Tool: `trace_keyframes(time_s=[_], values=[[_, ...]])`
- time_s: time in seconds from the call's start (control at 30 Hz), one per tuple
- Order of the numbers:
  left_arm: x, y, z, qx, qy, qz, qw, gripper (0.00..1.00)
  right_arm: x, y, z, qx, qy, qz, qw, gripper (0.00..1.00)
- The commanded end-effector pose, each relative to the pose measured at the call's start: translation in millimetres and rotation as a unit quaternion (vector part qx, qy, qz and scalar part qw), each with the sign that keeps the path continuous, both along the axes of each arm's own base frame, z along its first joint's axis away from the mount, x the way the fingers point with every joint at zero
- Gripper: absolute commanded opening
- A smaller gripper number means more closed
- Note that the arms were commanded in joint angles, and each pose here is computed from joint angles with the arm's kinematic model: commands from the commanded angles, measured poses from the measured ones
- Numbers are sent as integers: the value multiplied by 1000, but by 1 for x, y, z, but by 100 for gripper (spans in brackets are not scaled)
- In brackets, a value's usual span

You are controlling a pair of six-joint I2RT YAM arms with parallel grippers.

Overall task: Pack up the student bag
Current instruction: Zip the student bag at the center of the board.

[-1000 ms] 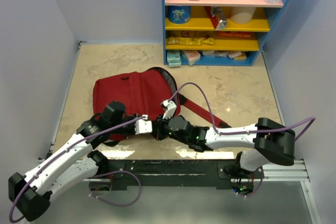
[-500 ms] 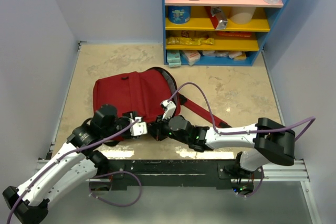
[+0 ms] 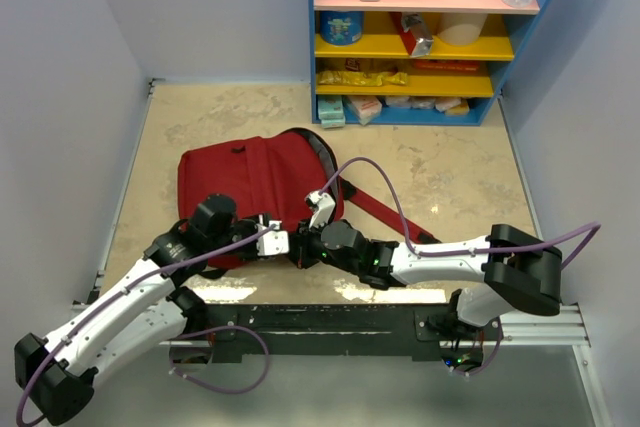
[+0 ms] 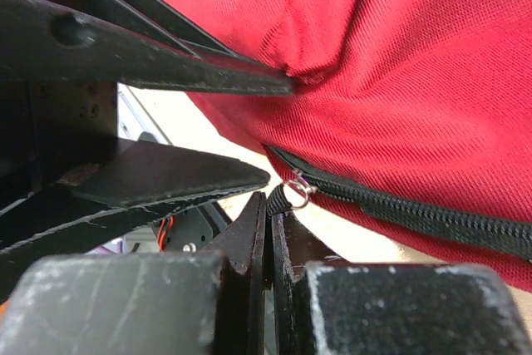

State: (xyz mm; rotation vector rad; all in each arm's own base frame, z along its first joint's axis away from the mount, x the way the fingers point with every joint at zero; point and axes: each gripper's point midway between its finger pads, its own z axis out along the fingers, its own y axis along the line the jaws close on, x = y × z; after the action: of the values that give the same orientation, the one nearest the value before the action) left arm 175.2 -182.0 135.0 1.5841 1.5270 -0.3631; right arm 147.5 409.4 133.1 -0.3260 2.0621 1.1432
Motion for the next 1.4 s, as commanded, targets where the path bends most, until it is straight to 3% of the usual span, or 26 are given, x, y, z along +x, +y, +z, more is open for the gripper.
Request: trace_keyframes(time_s=[0.0, 0.23, 0.5, 0.6, 0.63, 0.73, 1.13, 1.37], values=[[-3, -6, 1, -11, 0, -16, 1000, 50, 0, 10, 35, 48, -12, 4, 999, 0], [-11, 0, -2, 1, -3, -25, 1000, 49, -1, 11, 35, 47, -13, 7, 999, 0], [15, 1, -24, 32, -20, 20, 999, 47, -2, 10, 36, 48, -11, 9, 999, 0], [18, -3, -25, 44, -18, 24, 999, 31, -3, 9, 37, 46, -9, 9, 999, 0], [17, -5, -22, 40, -20, 22, 999, 18, -1, 8, 36, 43, -10, 5, 999, 0], [13, -5, -11, 23, -32, 19, 999, 0, 3, 0, 34, 29, -11, -9, 999, 0], [-19, 21, -30, 64, -44, -30, 997, 0, 89, -82, 44, -21, -8, -97, 995, 0], [-36, 37, -36, 117, -37, -79, 989, 0, 124, -119, 24, -68, 16, -131, 989, 0]])
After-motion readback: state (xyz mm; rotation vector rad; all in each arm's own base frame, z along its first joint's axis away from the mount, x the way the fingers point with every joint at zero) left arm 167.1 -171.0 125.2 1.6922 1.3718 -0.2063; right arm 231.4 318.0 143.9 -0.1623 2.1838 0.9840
